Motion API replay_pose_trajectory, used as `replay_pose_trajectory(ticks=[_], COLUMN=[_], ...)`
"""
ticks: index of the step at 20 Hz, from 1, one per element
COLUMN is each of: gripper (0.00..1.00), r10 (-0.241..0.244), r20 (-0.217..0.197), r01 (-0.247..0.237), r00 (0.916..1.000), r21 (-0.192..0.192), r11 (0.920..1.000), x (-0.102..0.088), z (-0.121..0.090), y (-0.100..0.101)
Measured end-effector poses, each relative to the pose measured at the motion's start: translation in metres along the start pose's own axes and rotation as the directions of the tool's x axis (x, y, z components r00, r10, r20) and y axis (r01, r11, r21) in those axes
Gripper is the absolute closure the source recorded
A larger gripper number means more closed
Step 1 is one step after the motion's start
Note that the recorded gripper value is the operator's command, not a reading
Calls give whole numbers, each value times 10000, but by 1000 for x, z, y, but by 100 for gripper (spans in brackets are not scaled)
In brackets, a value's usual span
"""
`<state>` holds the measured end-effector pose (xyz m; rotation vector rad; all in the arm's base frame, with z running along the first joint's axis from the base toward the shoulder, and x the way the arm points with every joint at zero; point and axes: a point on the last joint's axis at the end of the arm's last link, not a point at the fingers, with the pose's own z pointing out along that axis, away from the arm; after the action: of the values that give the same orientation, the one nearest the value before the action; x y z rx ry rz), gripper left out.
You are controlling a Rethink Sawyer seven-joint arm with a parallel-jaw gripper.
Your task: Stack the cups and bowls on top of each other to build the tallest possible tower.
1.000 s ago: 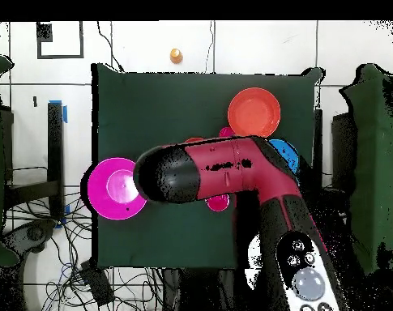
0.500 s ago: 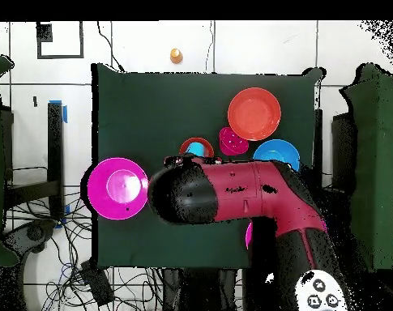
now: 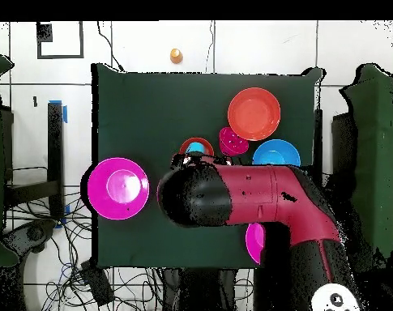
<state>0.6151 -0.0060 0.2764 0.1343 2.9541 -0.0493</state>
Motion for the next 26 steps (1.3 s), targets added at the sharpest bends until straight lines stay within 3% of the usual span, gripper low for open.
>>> replay_pose_trajectory(ticks=[6, 15, 26], gripper=[0, 0, 0], r10=[-12, 20, 17], r20=[182, -4, -13], r01=[11, -20, -17], r00=[9998, 10000, 10000], r21=[71, 215, 223], r11=[10000, 9998, 9997], x=[8, 29, 30], z=[-2, -5, -5], y=[-1, -4, -4])
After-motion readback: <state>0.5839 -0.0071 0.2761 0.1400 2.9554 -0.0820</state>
